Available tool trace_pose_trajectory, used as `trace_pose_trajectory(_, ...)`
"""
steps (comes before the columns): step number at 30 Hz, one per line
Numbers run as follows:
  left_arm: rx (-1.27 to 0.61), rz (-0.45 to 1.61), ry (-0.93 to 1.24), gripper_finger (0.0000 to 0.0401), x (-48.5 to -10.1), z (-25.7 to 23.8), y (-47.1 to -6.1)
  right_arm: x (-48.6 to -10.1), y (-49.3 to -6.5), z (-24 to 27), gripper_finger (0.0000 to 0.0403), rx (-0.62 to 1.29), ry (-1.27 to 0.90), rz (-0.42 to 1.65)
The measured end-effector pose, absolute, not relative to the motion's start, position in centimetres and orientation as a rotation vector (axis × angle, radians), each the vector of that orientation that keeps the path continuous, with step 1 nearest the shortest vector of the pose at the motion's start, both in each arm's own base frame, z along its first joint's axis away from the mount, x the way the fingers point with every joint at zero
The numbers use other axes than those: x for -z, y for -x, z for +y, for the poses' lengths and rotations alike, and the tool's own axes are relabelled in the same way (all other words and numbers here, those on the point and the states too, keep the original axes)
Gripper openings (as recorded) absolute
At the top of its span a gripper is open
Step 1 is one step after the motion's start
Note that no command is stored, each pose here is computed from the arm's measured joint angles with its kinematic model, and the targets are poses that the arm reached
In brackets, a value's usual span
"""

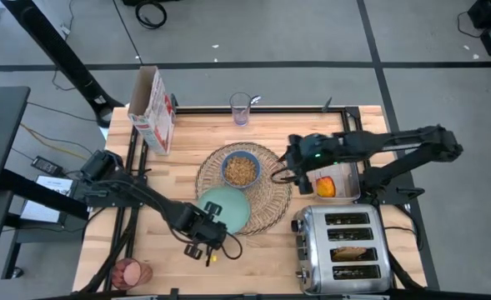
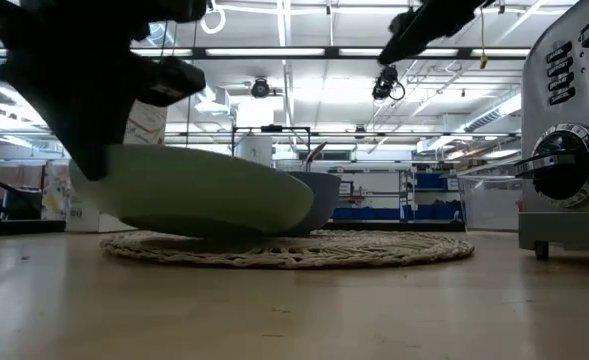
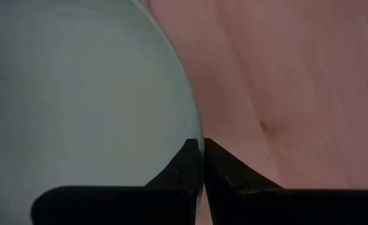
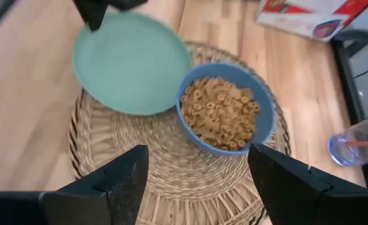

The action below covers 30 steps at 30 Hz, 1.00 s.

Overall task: Arrange a breakfast setting
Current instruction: Put the green plate on the table mat, then adjust the bowl on the table mat

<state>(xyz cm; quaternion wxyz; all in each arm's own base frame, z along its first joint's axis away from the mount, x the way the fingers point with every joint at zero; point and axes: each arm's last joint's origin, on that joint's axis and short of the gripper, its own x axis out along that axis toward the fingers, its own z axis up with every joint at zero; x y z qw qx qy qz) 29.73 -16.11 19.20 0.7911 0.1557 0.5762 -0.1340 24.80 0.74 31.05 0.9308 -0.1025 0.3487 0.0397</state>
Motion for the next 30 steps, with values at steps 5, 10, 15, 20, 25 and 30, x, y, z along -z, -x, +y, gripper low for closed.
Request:
trace_pose_trajectory(5, 0.273, 1.246, -0.317, 0.002, -19.1, -15.4, -30.1, -28.6, -28.1, 0.9, 0.0262, -0.153, 0.3, 0.819)
trace_pose_trajectory(10, 0.313, 1.248, -0.28, 0.0035, -19.3, -15.5, -30.1, -25.8, -31.1, 0.9, 0.0247, -0.208, 0.372, 0.897)
trace_pose_trajectory(15, 0.334, 1.256, -0.26, 0.0076, -19.3, -16.0, -29.9, -23.6, -33.6, 0.7, 0.0232, -0.262, 0.438, 0.907)
trace_pose_trajectory(20, 0.328, 1.258, -0.249, 0.0116, -19.4, -16.0, -29.7, -21.5, -35.2, -0.6, 0.0211, -0.268, 0.406, 0.963)
trace_pose_trajectory(25, 0.277, 1.265, -0.165, 0.0135, -20.6, -15.7, -29.1, -20.0, -36.1, -1.6, 0.019, -0.265, 0.403, 0.979)
trace_pose_trajectory(30, 0.24, 1.233, -0.086, 0.0137, -23.3, -14.9, -27.7, -19.0, -36.3, -2.1, 0.0169, -0.303, 0.408, 0.996)
